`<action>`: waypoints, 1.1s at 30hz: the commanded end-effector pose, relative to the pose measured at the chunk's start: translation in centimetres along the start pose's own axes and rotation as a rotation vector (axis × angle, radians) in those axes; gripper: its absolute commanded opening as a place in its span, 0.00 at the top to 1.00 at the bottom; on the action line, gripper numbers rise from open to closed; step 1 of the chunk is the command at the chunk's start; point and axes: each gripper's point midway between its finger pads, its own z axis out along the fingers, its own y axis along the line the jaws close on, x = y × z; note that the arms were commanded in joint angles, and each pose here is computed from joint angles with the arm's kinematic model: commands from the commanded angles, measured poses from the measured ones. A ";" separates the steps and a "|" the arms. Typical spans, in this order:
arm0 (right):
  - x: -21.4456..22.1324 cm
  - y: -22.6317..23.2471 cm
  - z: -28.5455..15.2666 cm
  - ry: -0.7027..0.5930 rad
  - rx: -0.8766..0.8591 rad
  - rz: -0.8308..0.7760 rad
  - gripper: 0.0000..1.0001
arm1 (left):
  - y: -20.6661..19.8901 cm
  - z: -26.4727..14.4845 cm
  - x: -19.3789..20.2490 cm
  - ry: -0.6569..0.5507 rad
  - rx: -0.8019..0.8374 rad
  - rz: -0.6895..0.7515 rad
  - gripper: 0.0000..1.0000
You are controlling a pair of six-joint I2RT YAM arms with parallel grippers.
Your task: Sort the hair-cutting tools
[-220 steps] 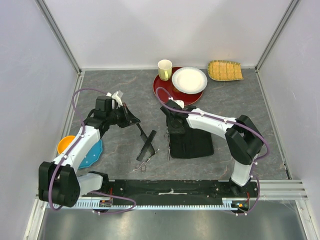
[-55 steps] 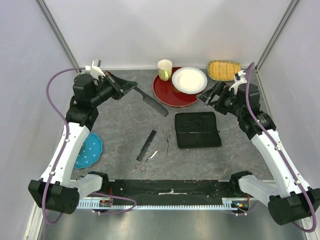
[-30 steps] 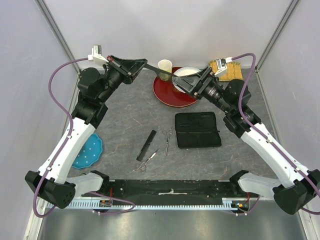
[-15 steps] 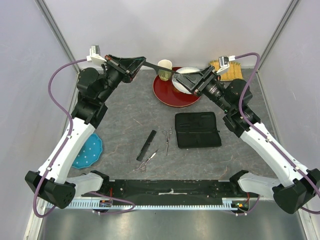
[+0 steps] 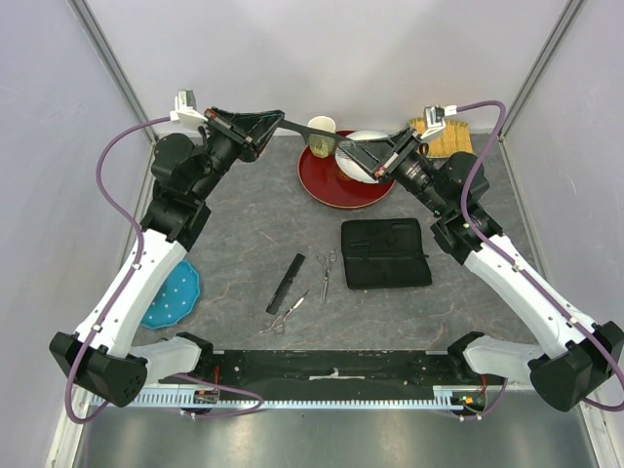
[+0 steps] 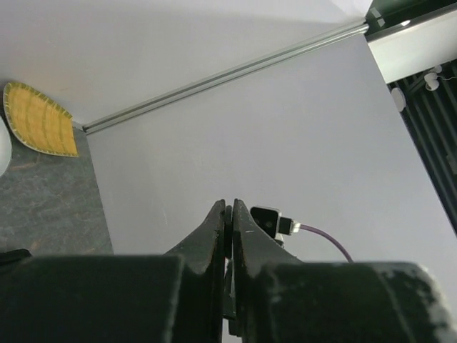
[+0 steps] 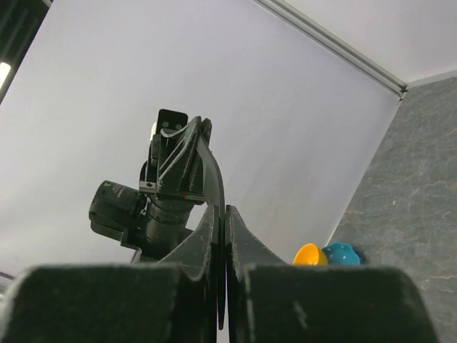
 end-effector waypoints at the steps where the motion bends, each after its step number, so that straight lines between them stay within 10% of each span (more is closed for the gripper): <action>1: -0.6 1.4 0.2 -0.007 -0.022 -0.040 1.00 | 0.7 -0.5 -0.1 -0.023 -0.018 0.000 0.73; 5: -0.3 -0.5 0.1 0.022 0.055 -0.073 1.00 | 3.1 -2.3 0.1 -0.006 -0.099 0.052 0.43; 11: -1.5 -5.8 -2.1 0.095 0.228 -0.107 1.00 | 8.9 -6.4 1.2 0.064 -0.264 0.196 0.29; 23: -0.2 -18.1 -17.4 0.267 0.852 -0.196 1.00 | 24.0 -9.7 17.6 0.782 -0.424 0.193 0.33; 33: 3.4 -20.0 -23.8 0.323 1.013 -0.157 1.00 | 30.5 -6.5 25.5 0.982 -0.457 0.186 0.46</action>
